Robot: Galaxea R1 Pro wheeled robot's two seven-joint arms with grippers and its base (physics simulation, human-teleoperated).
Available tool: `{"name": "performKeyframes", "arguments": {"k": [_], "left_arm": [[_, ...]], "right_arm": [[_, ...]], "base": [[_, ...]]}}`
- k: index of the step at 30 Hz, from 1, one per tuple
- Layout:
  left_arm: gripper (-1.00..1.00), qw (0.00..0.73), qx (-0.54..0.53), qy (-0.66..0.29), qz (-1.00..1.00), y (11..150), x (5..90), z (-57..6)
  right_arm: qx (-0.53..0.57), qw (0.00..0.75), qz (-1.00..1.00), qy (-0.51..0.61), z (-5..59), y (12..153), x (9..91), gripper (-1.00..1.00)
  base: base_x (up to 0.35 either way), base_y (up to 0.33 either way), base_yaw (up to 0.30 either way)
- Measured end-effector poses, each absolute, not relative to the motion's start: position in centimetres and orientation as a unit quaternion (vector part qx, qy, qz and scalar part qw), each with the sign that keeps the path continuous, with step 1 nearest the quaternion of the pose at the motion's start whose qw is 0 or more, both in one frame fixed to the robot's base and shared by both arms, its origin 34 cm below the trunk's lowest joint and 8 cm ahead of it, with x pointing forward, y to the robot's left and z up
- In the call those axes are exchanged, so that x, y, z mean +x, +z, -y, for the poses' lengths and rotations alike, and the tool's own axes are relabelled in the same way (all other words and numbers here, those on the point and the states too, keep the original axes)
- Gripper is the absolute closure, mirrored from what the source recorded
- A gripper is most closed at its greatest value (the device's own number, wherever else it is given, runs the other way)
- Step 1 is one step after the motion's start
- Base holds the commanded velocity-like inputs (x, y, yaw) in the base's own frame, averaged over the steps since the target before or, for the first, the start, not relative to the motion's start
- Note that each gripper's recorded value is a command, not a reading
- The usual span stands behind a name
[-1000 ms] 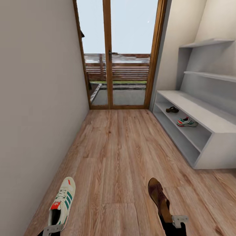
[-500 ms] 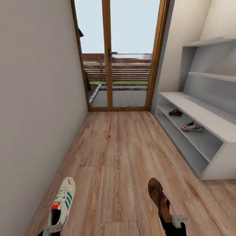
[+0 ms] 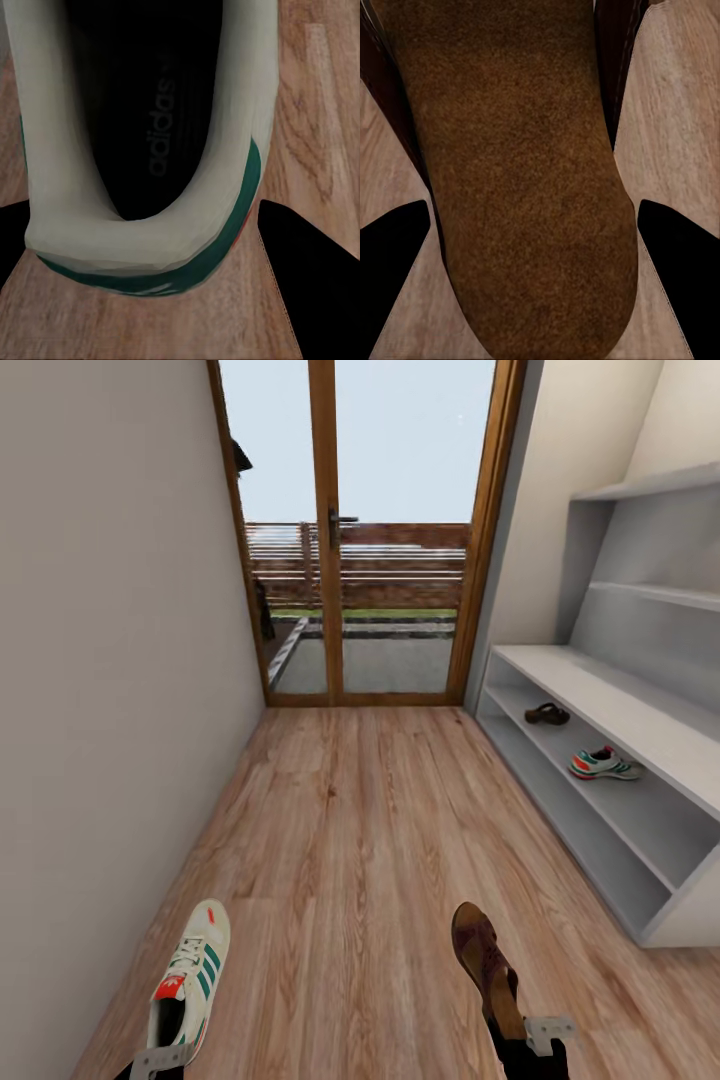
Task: Pick up the two gym shoes and the two sandals from the corridor floor and place them onto the hallstand (shoe rack) in the corridor, making sure they are on the rack and not on the floor. Arrange them so the two gym shoes are next to each other and the two sandals are next to each other.
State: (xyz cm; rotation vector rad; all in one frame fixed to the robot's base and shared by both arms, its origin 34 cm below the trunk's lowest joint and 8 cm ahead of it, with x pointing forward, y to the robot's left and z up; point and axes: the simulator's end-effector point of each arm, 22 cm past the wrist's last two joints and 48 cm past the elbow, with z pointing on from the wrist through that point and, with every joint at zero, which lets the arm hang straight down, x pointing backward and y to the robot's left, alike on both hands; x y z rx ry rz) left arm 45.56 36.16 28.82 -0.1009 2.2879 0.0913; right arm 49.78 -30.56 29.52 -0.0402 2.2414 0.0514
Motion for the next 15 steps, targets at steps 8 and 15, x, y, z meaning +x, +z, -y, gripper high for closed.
{"name": "performKeyframes", "arguments": {"k": [8, 15], "left_arm": [[1.00, 0.412, -0.040, 0.036, -0.910, 28.82, 45.55, -36.16], [1.00, 0.412, -0.040, 0.036, -0.910, 28.82, 45.56, -36.15]], "right_arm": [[-0.016, 0.435, -0.900, 0.021, 30.56, 29.52, 49.78, 1.00], [-0.017, 0.435, -0.900, 0.021, 30.55, 29.52, 49.78, 1.00]], "base": [[0.337, 0.000, 0.000], [0.338, 0.000, 0.000]]}}
